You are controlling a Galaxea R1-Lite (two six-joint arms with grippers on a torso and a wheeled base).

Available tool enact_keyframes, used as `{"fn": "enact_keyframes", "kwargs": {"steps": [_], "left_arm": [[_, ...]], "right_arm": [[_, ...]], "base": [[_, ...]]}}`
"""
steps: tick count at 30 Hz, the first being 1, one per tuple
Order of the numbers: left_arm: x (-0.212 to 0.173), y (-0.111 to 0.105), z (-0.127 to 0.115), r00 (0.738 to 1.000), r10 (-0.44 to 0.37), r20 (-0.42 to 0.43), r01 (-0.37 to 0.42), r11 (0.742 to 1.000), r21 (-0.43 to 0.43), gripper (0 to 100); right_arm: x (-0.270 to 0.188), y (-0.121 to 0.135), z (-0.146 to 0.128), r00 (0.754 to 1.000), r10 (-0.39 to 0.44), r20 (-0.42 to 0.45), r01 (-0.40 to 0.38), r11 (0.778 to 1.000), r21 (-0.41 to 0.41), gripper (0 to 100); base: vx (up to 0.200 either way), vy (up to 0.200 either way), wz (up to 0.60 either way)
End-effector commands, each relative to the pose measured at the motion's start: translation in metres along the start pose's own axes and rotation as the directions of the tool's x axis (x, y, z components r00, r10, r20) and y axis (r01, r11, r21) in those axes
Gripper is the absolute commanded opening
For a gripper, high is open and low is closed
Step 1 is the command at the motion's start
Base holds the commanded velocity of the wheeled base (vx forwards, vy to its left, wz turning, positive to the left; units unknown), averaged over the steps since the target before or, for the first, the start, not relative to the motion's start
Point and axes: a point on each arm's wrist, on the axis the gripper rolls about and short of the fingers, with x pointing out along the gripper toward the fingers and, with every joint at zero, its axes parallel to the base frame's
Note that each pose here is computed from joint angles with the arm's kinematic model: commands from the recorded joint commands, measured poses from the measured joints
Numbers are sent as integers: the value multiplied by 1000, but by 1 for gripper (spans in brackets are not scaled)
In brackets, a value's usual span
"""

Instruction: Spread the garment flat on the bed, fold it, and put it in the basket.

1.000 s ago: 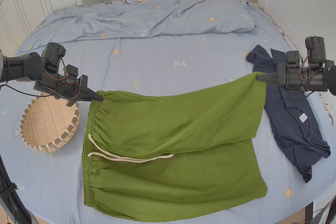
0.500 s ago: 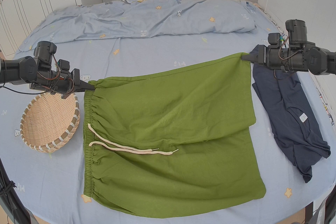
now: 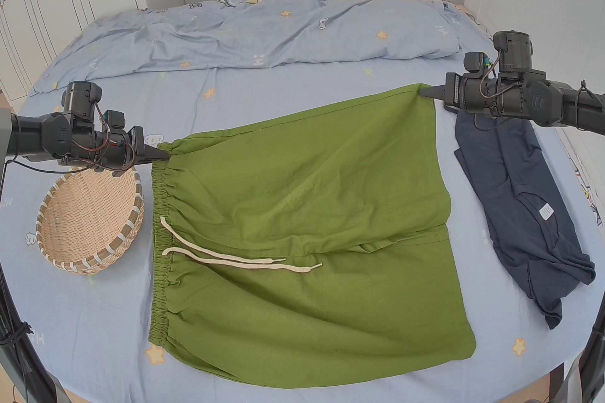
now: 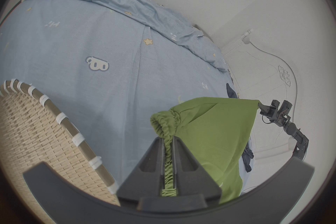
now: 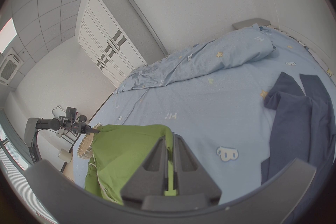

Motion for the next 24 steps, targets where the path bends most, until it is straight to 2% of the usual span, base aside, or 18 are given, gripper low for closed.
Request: {"fn": "enact_keyframes", "kwargs": {"steps": [1,12,20,21,23,24], "left_arm": [[8,13,0,1000,12,0,-12,1000,-14,0],[15,24,0,999,19,26,-19,1000,-3,0],[19,22,2,999,10,43,-10,1000,-8,0],[23,23,1,999,6,42,-6,1000,-7,100],[26,25,1,999,5,49,-5,1000,-2,100],[27,25,2,999,6,53,-6,1000,1,100]], "right_arm": [[21,-8,-4,1000,6,-5,-6,1000,2,0],[41,-18,-16,998,-23,-62,25,999,27,0],[46,-25,-23,996,-30,-79,34,999,39,0],[46,-25,-23,997,-30,-77,34,999,41,0],[46,-26,-23,996,-32,-79,36,998,44,0],[46,-26,-23,996,-33,-79,37,998,46,100]], "base": [[0,0,0],[0,0,0],[0,0,0],[0,0,0],[0,0,0],[0,0,0]]}}
